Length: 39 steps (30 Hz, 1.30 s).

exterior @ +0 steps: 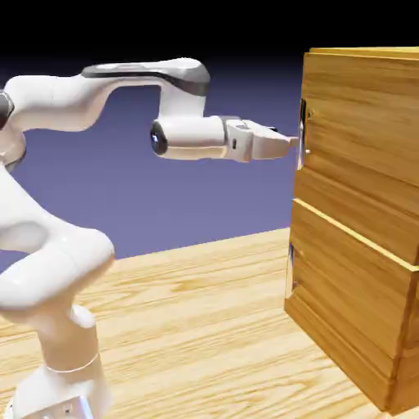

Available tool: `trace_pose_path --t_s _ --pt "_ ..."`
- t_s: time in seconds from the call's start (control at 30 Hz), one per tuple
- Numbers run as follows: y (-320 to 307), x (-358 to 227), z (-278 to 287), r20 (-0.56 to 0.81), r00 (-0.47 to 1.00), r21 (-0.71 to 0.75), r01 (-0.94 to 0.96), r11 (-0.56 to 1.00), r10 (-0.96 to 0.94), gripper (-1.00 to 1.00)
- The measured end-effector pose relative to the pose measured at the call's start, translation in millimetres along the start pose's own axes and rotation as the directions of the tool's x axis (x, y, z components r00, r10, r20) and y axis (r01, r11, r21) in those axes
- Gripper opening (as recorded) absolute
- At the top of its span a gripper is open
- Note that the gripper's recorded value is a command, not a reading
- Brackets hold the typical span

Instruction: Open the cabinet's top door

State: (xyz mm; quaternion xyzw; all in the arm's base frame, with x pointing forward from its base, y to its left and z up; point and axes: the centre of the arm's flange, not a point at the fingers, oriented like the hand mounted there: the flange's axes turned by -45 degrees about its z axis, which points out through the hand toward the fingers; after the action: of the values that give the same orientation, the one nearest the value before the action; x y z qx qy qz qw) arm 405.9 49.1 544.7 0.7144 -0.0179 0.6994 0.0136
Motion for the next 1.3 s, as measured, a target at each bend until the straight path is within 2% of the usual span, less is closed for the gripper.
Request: trace_pose_path --t_s 0.1,0.27,0.3,0.37,0.9,1.07,1.3 --pt "-5.4 -4.1 4.6 -0.021 1.000 -0.006 0.006 1.000 -0.006 0.00" --pt "-5.2 -3.0 54.5 -0.021 1.000 -0.006 0.006 1.000 -0.006 0.00" --pt "-5.2 -3.0 54.6 -0.021 1.000 -0.006 0.006 1.000 -0.006 -1.00" --pt "-5.2 -3.0 54.6 -0.021 1.000 -0.006 0.006 1.000 -0.006 -1.00" --pt "71.1 -4.9 -56.9 -0.021 1.000 0.364 0.014 0.931 -0.007 -1.00" --pt "78.5 -4.9 -64.1 -0.022 1.000 0.391 0.013 0.920 -0.005 -1.00" --pt "123.9 -5.3 -100.1 -0.022 1.000 0.534 0.017 0.845 -0.006 -1.00"
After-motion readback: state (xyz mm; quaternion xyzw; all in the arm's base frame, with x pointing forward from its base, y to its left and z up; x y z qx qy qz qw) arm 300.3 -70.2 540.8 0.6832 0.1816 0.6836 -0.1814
